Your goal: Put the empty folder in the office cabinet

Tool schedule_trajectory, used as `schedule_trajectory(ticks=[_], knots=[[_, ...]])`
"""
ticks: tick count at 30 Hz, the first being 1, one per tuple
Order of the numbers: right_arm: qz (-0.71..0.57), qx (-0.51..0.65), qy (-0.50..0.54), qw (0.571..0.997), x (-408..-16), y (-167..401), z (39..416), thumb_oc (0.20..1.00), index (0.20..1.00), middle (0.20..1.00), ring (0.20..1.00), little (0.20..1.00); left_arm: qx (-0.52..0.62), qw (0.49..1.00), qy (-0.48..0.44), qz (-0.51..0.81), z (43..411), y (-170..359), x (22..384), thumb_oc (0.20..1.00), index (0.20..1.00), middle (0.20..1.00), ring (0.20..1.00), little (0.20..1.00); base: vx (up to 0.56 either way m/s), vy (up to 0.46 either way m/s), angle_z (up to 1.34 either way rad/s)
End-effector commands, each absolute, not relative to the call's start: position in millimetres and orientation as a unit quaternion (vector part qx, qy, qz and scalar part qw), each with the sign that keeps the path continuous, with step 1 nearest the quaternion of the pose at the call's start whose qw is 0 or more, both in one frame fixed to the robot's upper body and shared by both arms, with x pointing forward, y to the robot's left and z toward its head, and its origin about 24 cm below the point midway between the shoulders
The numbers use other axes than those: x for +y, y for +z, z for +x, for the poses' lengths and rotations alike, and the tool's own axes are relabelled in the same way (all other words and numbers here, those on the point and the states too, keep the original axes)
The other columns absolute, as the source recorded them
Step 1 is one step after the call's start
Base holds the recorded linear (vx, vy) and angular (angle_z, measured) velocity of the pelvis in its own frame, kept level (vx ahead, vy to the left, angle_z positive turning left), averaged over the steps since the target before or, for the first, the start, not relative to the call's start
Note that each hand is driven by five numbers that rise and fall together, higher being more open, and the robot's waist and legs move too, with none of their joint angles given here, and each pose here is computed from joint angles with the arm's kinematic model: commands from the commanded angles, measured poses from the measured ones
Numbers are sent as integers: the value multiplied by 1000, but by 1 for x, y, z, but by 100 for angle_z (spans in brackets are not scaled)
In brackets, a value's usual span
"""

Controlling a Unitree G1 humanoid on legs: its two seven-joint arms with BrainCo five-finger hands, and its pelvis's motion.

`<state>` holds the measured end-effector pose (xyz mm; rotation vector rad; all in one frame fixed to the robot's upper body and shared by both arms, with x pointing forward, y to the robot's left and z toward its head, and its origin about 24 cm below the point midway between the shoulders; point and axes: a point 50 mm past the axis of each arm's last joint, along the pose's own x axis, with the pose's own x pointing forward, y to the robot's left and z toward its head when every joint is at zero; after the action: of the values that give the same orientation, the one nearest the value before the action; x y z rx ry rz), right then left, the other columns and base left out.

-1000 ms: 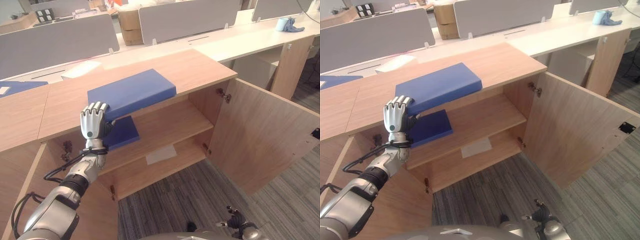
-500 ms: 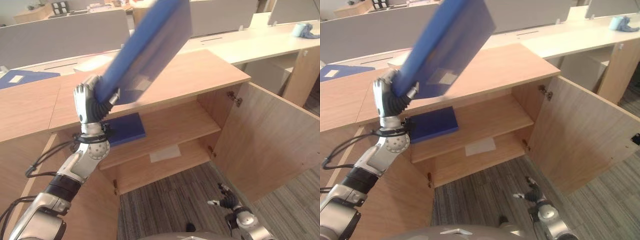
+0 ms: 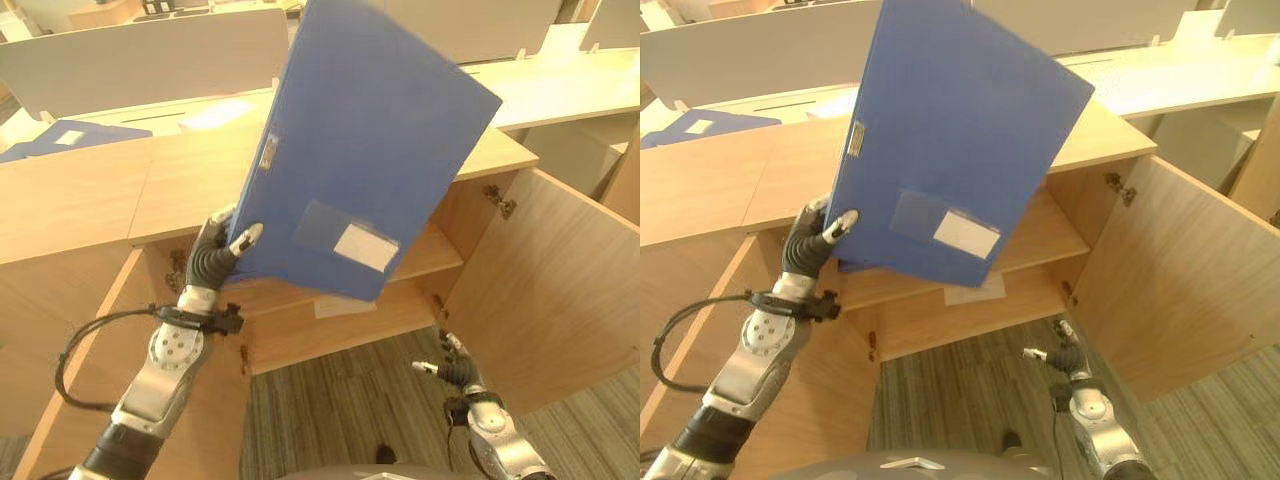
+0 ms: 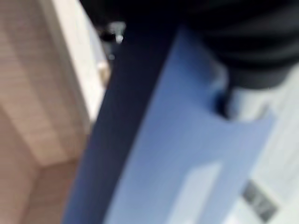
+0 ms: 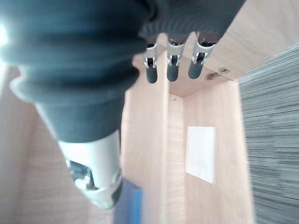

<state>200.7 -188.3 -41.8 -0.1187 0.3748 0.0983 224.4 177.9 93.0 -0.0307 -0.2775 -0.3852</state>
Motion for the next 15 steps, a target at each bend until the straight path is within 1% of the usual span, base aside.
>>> schedule_trajectory(ticks=[1, 7, 11, 15], knots=[[-27, 76, 63, 995, -192, 0, 234, 1000, 1000, 1000, 1000, 1000, -246, 942, -223, -54, 240, 136, 190, 200, 200, 200, 200, 200, -2, 9, 7], [8, 3, 59, 998, -204, 43, 247, 1000, 1000, 1000, 1000, 1000, -240, 943, -225, -55, 225, 120, 198, 200, 200, 200, 200, 200, 9, 0, 9], [22, -16, 56, 998, -213, 60, 253, 1000, 1000, 1000, 1000, 1000, -249, 942, -221, -48, 225, 123, 202, 200, 200, 200, 200, 200, 4, 0, 1], [80, -40, 88, 992, -220, 81, 259, 1000, 1000, 1000, 1000, 1000, -260, 942, -212, -18, 225, 130, 205, 200, 200, 200, 200, 200, 30, 0, 6]])
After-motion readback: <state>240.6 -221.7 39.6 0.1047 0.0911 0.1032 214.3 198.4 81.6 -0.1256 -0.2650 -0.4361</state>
